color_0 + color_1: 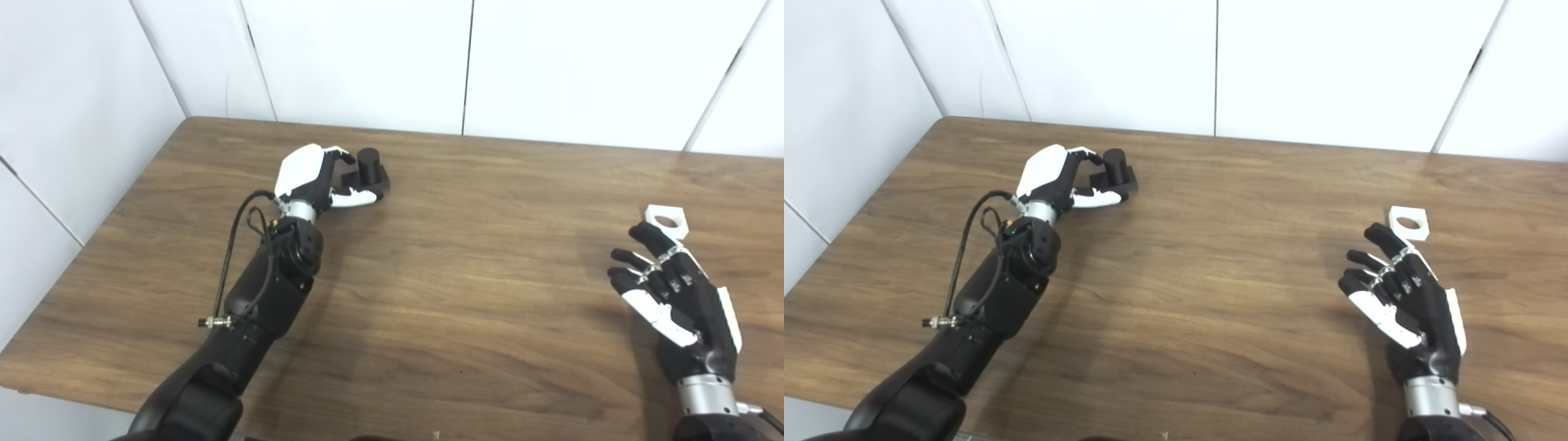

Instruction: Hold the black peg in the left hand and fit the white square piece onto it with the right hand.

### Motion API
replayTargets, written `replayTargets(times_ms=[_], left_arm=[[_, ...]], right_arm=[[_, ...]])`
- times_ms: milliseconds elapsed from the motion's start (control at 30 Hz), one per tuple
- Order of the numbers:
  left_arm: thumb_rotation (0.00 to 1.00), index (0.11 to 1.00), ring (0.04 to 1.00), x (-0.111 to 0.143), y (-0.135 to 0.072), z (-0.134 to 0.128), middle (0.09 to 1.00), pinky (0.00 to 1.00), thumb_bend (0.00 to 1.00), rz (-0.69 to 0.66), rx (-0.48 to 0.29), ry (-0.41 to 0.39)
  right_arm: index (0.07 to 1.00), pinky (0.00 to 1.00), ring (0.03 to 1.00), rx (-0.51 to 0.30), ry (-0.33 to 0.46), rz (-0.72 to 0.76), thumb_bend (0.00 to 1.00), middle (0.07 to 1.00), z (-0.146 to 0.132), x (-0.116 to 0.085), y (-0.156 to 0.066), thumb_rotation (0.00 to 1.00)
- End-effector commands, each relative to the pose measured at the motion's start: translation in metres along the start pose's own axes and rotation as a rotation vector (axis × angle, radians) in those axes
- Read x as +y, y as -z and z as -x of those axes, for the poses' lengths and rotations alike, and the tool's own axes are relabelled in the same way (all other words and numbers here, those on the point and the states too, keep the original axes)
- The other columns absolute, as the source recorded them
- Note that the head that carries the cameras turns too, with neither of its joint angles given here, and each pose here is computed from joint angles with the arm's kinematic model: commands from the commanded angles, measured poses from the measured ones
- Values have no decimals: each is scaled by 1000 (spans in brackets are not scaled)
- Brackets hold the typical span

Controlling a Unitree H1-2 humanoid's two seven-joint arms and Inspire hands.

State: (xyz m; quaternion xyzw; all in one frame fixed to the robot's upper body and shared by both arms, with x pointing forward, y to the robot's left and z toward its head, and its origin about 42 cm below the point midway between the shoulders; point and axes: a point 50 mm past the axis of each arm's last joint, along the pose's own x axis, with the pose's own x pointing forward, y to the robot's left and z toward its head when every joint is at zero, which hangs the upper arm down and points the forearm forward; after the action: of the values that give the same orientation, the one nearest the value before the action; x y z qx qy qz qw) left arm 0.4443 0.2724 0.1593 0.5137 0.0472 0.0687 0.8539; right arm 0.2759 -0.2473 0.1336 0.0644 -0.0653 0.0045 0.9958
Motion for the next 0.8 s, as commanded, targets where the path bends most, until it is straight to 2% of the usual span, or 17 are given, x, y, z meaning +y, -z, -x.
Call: replayTargets(times_ms=[0,333,467,633,767], left_arm=[[430,711,854,19,-8,-13,860,710,859,-17,-35,-54],[396,698,855,15,-5,-18,865,702,806,-14,-34,-58],[395,699,869,13,-6,-20,865,752,801,-3,-28,-45],[402,688,855,9,-7,-23,860,715,799,1,-28,-31],[376,671,866,6,-7,-24,860,744,790,6,-26,-15]], right_arm=[[770,597,694,-24,-2,10,727,820,4,-1,-2,177],[775,592,695,-24,2,12,731,819,5,-2,0,189],[778,602,697,-23,5,14,726,824,7,-2,0,195],[779,607,701,-28,11,19,733,827,9,-2,-2,223],[781,611,699,-26,15,16,725,826,11,-1,-3,218]])
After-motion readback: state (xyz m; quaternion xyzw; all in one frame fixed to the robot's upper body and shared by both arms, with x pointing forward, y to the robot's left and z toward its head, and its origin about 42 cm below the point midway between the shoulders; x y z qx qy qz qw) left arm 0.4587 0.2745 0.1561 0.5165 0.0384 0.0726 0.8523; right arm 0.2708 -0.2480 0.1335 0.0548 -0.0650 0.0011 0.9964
